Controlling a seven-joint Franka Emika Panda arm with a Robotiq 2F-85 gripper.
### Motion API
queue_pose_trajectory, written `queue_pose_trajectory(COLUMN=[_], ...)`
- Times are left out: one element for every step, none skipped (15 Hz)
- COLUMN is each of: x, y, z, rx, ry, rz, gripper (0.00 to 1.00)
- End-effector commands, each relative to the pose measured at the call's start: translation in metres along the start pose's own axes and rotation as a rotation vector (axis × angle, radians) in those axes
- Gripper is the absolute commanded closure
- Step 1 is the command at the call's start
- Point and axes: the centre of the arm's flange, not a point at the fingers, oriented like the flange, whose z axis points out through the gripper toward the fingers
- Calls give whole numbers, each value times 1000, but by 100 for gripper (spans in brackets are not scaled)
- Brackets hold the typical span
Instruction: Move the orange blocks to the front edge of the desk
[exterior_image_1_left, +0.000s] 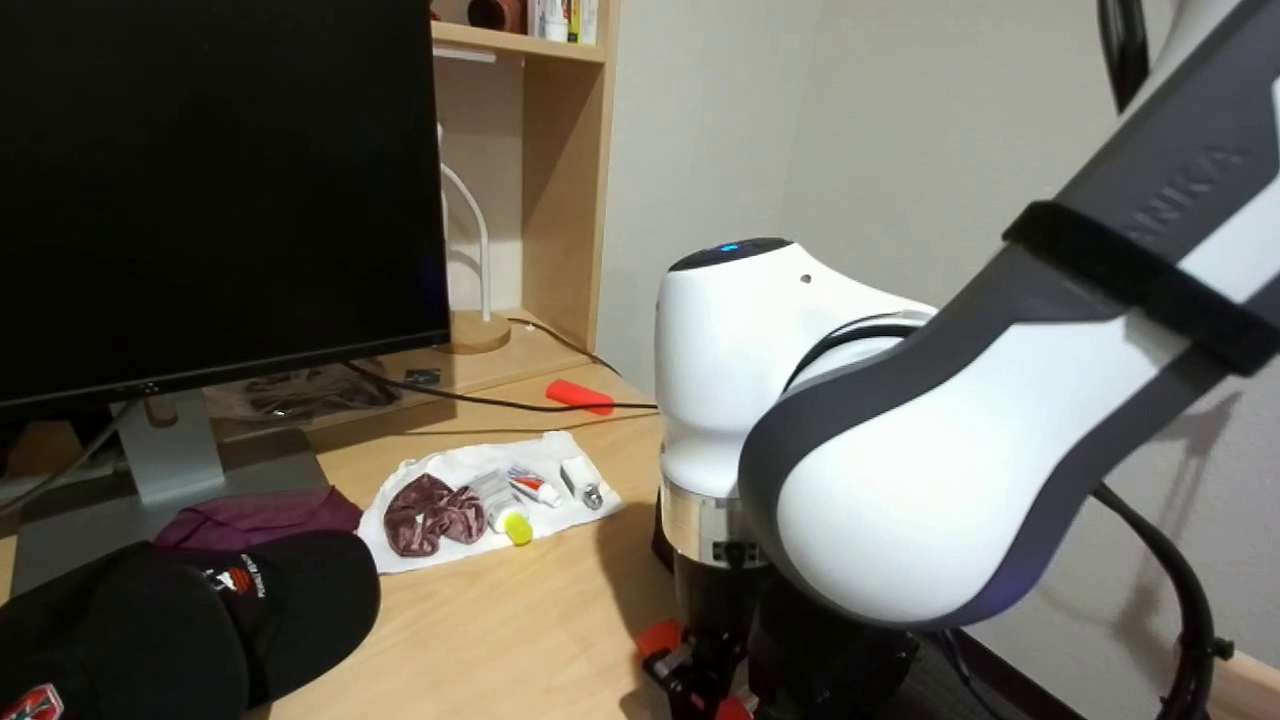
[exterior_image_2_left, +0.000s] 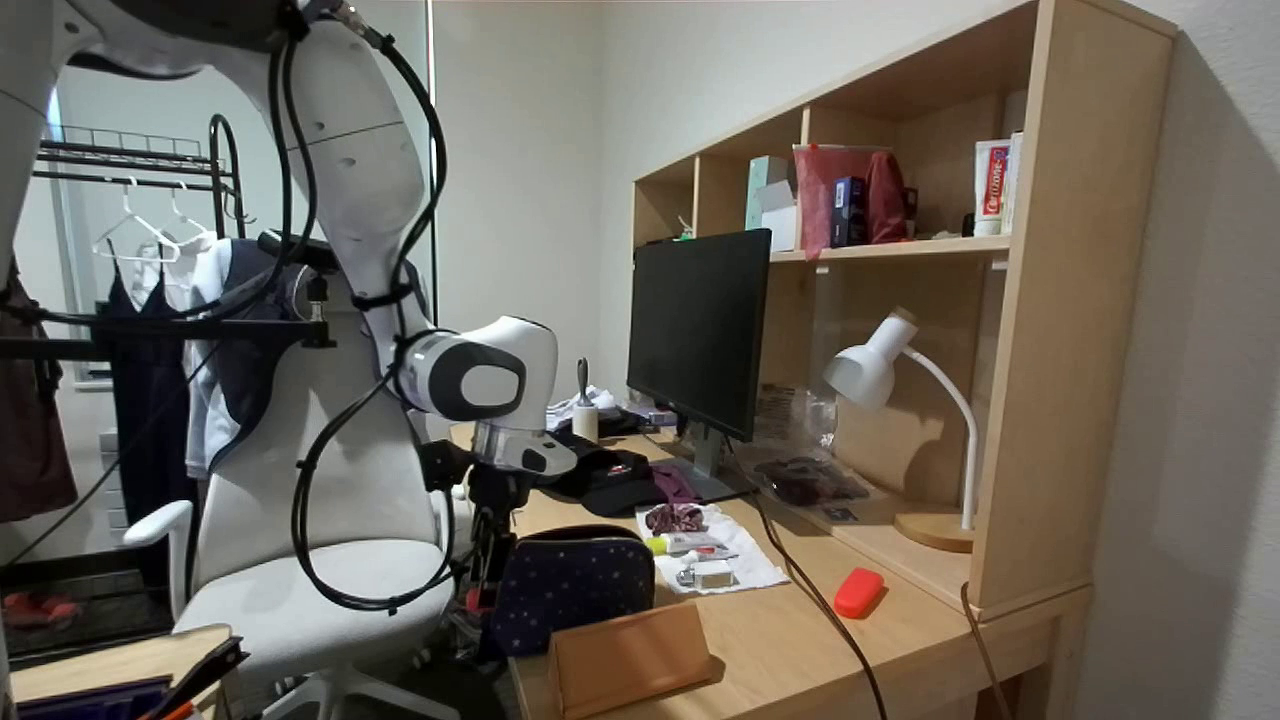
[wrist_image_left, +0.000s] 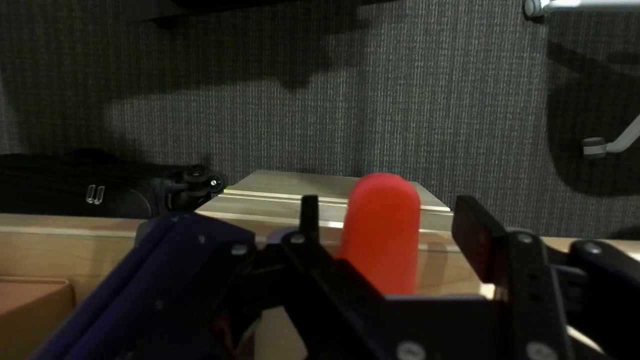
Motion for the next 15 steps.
queue_pose_trajectory(x=[-8,-10,-17,-23,-33,-39,-47,-53,-56,-58,-56,-55,-49,-44,-37], y=[-4,-6,-8,-9,-9,-8,-4,1,9,17,29,37,50,60,73], z=[-17,-23,-38,-50,-68,-82,-103,-122,-142,-159,-178,-192,-204,-215,-222], rx=[23,29,23,11,-9,-22,-37,-62,-81,-91,-122,-136,-144,-150,-159], ry=[-3,-11,-26,-32,-46,-60,-60,-61,-41,-26,26,62,93,115,139], rz=[-34,-52,-77,-96,-122,-144,-164,-153,-167,-182,-168,-166,-149,-142,-121], gripper=[2,0,0,0,0,0,0,0,0,0,0,0,0,0,0])
